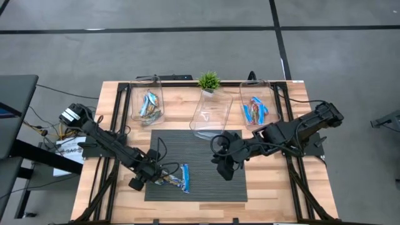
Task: Pick and place Granola Bars by type
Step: Put the purple granola bar into the middle transparent bin
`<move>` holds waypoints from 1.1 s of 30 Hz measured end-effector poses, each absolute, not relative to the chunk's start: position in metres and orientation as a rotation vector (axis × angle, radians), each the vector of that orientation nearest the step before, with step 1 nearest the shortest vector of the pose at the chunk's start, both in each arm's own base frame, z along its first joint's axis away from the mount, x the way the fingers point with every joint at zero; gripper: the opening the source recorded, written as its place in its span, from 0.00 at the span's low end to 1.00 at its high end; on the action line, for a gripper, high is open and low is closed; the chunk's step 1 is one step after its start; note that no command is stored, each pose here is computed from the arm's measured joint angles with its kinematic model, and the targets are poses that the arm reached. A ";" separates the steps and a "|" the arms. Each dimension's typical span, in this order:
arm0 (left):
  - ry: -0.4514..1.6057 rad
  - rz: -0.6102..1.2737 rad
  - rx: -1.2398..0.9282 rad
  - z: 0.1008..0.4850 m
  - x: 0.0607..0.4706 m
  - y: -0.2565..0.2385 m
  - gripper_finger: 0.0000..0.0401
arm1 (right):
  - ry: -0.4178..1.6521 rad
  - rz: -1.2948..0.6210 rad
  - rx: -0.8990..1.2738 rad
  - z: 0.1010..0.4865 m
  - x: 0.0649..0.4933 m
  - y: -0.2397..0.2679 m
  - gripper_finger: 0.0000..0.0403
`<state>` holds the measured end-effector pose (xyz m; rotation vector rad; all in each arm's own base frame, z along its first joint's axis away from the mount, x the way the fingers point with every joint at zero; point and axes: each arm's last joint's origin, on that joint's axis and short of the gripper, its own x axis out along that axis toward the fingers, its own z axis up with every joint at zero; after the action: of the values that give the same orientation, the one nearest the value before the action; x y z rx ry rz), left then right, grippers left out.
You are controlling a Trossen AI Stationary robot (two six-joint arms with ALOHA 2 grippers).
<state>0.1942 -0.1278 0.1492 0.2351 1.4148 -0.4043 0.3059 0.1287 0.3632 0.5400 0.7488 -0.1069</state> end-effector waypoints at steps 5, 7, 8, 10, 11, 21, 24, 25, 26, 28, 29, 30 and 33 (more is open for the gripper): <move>1.419 -0.409 0.208 0.150 0.194 -0.128 0.19 | 0.752 -0.112 0.534 0.363 0.306 0.126 0.24; 1.420 -0.413 0.200 0.150 0.194 -0.129 0.08 | 0.752 -0.110 0.528 0.363 0.307 0.126 0.24; 1.421 -0.406 0.190 0.150 0.194 -0.129 0.05 | 0.752 -0.107 0.518 0.363 0.307 0.126 0.24; 1.414 -0.388 0.158 0.153 0.194 -0.128 0.03 | 0.756 -0.104 0.507 0.362 0.306 0.126 0.24; 1.407 -0.377 0.132 0.155 0.195 -0.126 0.04 | 0.759 -0.106 0.504 0.362 0.306 0.126 0.24; 1.064 -0.217 -0.218 0.225 0.187 -0.089 0.01 | 0.794 -0.092 0.422 0.360 0.304 0.125 0.24; 0.829 -0.140 -0.310 0.254 0.183 -0.069 0.00 | 0.800 -0.112 0.399 0.358 0.303 0.124 0.24; 0.755 -0.112 -0.331 0.262 0.183 -0.062 0.00 | 0.805 -0.133 0.385 0.357 0.302 0.123 0.24; 0.691 -0.076 -0.350 0.268 0.183 -0.054 0.00 | 0.810 -0.158 0.370 0.357 0.301 0.122 0.24; 0.594 -0.006 -0.369 0.279 0.187 -0.040 0.00 | 0.826 -0.220 0.342 0.354 0.298 0.119 0.24; 0.568 0.026 -0.365 0.284 0.190 -0.034 0.00 | 0.831 -0.252 0.335 0.353 0.296 0.117 0.24; 0.553 0.054 -0.354 0.287 0.193 -0.027 0.00 | 0.831 -0.282 0.328 0.352 0.296 0.116 0.24; 0.506 0.104 -0.320 0.298 0.212 -0.011 0.00 | 0.826 -0.335 0.311 0.351 0.295 0.111 0.24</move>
<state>0.2117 -0.0105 0.2983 -0.3197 0.5062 0.1041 0.2954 0.1109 0.3512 0.3112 0.8260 -0.3345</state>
